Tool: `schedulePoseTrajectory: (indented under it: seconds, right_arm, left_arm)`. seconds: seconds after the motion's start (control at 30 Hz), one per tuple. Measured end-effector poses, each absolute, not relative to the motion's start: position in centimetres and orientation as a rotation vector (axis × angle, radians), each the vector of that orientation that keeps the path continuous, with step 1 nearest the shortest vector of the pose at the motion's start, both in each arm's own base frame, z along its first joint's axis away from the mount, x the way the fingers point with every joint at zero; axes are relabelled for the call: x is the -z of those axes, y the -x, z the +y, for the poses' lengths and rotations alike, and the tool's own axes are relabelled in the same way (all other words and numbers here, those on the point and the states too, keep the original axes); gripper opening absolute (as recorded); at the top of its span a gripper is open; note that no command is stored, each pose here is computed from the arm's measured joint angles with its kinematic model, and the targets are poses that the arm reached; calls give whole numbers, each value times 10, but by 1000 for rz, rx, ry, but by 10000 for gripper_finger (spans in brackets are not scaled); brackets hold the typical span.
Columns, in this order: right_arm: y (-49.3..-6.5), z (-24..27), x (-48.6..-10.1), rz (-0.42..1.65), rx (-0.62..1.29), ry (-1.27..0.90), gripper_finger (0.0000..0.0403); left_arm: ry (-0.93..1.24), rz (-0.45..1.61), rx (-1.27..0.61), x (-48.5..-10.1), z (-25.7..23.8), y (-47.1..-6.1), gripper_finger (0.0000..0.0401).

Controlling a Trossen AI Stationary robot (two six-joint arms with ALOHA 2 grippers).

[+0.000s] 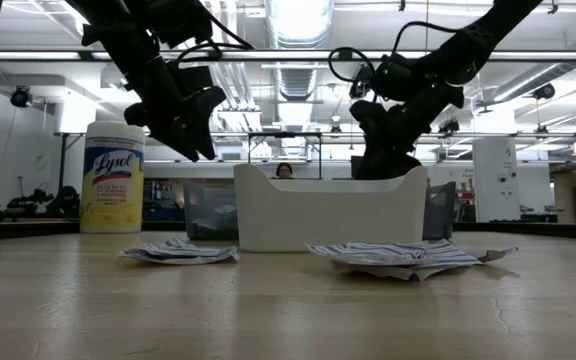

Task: Pick & Place First Aid Supplies
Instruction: Put the green bandage into the bottom right black bin

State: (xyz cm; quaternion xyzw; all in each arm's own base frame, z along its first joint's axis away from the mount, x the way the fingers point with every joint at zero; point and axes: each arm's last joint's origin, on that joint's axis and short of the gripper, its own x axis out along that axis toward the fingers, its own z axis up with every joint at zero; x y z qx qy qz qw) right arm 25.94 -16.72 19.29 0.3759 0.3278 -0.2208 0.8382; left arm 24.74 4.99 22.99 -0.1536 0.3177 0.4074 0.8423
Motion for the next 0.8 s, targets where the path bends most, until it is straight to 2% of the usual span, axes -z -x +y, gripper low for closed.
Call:
schedulePoseTrajectory:
  seconds: [0.8]
  right_arm:
    - [-261,-153,-186,824,420,-757,17]
  left_arm:
    - [315,676,-857,-230,50,-247,197]
